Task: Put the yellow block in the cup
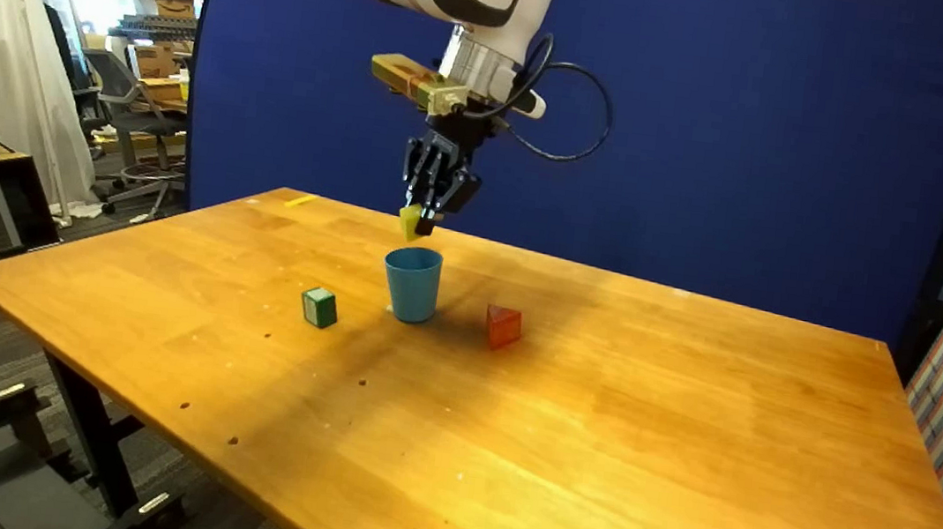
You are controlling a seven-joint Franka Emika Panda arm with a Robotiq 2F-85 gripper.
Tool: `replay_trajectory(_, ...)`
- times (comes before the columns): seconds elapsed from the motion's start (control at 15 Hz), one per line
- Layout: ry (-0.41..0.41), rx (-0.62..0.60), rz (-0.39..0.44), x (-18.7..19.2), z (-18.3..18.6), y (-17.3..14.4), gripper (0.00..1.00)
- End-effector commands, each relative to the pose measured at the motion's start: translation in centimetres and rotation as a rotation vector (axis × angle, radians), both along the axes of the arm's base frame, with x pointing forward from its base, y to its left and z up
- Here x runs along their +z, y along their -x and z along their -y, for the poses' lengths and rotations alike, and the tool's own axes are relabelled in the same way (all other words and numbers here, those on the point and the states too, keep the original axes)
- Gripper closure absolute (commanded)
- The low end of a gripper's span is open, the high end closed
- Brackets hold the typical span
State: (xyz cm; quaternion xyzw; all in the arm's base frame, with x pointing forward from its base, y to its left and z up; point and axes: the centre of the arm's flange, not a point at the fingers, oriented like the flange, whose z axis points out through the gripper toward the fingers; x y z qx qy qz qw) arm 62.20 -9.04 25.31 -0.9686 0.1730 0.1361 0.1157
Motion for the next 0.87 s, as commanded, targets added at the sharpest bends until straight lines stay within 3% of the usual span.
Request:
replay_trajectory(0.0,-0.053,-0.014,-0.004,-0.1,0.8,1.2,0.85)
replay_trajectory(0.07,-0.065,-0.015,-0.008,-0.2,0.9,1.2,0.41)
replay_trajectory(0.2,-0.077,-0.008,-0.015,-0.4,1.0,1.3,0.36)
replay_trajectory(0.4,-0.090,0.003,-0.017,-0.6,0.9,1.6,0.11)
replay_trajectory(0.53,-0.120,0.039,-0.028,-0.5,1.1,1.8,0.00)
replay_trajectory(0.6,-0.161,0.060,-0.038,-0.6,1.5,2.1,0.00)
replay_trajectory(0.67,-0.086,0.035,-0.037,-1.3,0.5,1.5,0.07)
replay_trajectory(0.73,-0.107,0.047,-0.041,-1.3,0.6,1.7,0.00)
replay_trajectory(0.8,-0.118,0.052,-0.042,-1.4,0.8,1.8,0.00)
